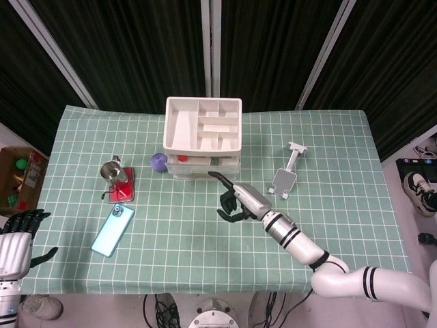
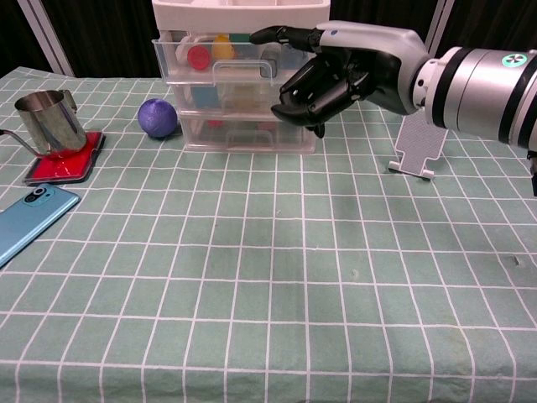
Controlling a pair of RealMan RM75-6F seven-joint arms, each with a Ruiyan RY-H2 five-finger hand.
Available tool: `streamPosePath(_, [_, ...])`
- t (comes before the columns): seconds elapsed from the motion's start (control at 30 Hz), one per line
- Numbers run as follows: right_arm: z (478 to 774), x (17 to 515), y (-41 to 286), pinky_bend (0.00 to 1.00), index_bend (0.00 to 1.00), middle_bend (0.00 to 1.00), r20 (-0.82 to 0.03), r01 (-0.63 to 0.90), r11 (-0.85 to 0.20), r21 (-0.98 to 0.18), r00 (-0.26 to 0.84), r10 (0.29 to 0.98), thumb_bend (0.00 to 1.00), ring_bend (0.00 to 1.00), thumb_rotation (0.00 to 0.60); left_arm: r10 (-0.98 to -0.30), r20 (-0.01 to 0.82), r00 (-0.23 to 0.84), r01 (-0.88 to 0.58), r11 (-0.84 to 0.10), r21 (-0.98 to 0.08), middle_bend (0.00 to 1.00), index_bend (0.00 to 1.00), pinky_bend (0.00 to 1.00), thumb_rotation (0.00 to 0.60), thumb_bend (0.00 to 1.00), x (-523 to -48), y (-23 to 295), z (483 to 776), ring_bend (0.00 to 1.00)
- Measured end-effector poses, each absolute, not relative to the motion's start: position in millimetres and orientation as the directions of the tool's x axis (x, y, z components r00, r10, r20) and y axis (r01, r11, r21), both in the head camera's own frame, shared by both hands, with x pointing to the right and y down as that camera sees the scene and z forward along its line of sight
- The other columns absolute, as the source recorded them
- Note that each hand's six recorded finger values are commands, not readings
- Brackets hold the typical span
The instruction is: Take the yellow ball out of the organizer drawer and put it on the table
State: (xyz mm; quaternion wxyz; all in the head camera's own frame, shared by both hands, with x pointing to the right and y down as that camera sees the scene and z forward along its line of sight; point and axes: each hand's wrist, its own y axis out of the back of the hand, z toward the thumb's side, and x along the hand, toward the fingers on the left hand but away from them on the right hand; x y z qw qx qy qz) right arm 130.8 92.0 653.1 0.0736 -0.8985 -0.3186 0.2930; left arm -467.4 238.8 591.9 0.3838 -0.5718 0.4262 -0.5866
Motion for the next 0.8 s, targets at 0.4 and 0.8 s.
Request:
streamPosePath(0.4, [669,124,55,0.67,0.09,0.73,-0.559,0.533,-0.767,-0.358,0.535,0.633,0.36,0.68,0.6,-0.934,0.351,-0.064,-0.035,-0.35,-0.936,0.19,0.24,0.18,0.6,0.02,-470,241,593,0.15])
streamPosePath(0.8, [663,130,60,0.71,0.31,0.78,-0.589,0.504,-0.784,-0.363,0.527,0.612,0.37,0.71,0.6,-0.933,0.353,-0.065,-0.03,-0.351,-0.936,0.19,0.24,0.18,0.6,0.02,-471,241,591,0.15])
